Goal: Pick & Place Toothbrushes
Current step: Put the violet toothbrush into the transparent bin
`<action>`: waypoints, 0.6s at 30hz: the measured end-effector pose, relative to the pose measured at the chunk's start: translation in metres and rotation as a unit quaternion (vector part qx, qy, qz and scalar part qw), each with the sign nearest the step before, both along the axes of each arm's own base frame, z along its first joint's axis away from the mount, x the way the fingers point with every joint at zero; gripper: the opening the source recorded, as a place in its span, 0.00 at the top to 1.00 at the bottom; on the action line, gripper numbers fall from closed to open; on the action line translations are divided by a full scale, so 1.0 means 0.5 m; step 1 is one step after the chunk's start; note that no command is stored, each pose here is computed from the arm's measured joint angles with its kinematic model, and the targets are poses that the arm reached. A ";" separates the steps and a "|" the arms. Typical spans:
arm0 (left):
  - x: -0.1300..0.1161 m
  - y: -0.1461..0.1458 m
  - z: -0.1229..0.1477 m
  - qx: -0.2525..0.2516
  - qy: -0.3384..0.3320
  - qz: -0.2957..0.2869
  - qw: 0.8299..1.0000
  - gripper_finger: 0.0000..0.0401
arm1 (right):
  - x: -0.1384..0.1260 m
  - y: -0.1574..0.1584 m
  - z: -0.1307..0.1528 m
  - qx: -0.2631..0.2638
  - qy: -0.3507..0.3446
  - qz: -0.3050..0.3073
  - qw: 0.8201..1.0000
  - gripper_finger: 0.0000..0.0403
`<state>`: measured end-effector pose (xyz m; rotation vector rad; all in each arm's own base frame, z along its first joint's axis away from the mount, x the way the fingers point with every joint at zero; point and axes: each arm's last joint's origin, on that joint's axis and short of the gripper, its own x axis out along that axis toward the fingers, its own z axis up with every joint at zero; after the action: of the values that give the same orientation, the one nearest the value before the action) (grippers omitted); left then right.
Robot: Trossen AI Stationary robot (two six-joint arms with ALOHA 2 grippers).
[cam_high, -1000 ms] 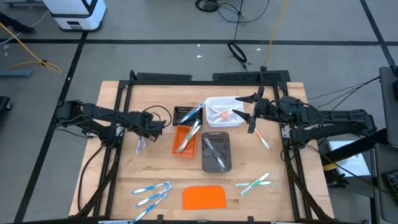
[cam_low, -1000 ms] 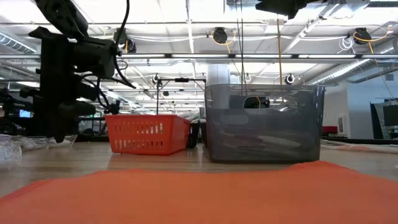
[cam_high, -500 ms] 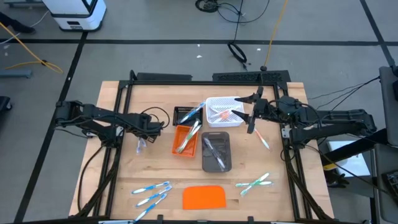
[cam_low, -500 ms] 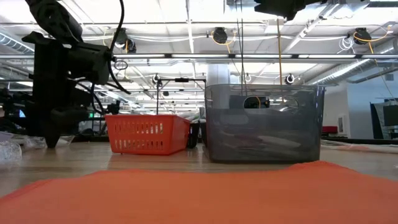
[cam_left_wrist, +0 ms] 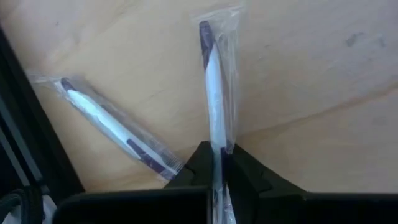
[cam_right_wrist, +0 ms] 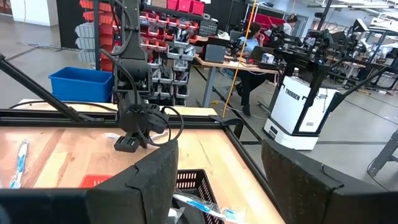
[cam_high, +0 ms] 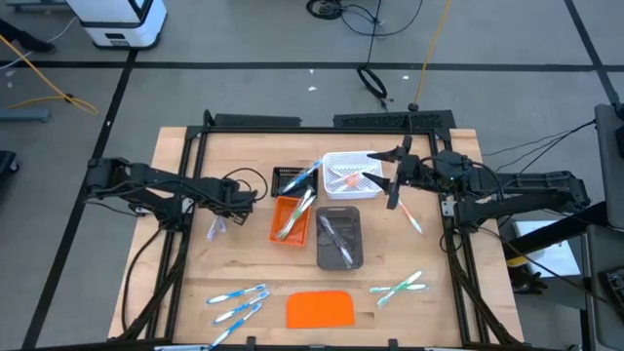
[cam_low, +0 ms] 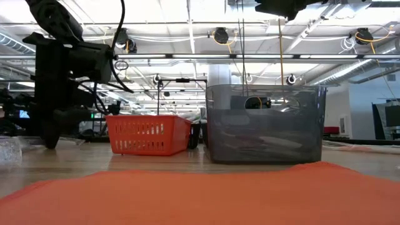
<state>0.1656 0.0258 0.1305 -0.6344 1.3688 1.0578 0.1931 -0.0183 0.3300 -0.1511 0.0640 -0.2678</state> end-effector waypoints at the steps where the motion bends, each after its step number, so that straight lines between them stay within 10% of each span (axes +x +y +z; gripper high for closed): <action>1: 0.000 0.000 0.001 0.000 -0.002 0.000 1.000 0.96 | 0.000 0.000 0.000 0.000 0.000 0.000 1.000 0.44; 18: 0.020 0.006 0.097 0.047 -0.115 -0.038 0.992 0.97 | 0.000 0.000 0.000 -0.001 0.000 0.000 1.000 0.44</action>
<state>0.1758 0.0286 0.1792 -0.6095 1.1293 0.9504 0.1931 -0.0184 0.3300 -0.1527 0.0644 -0.2685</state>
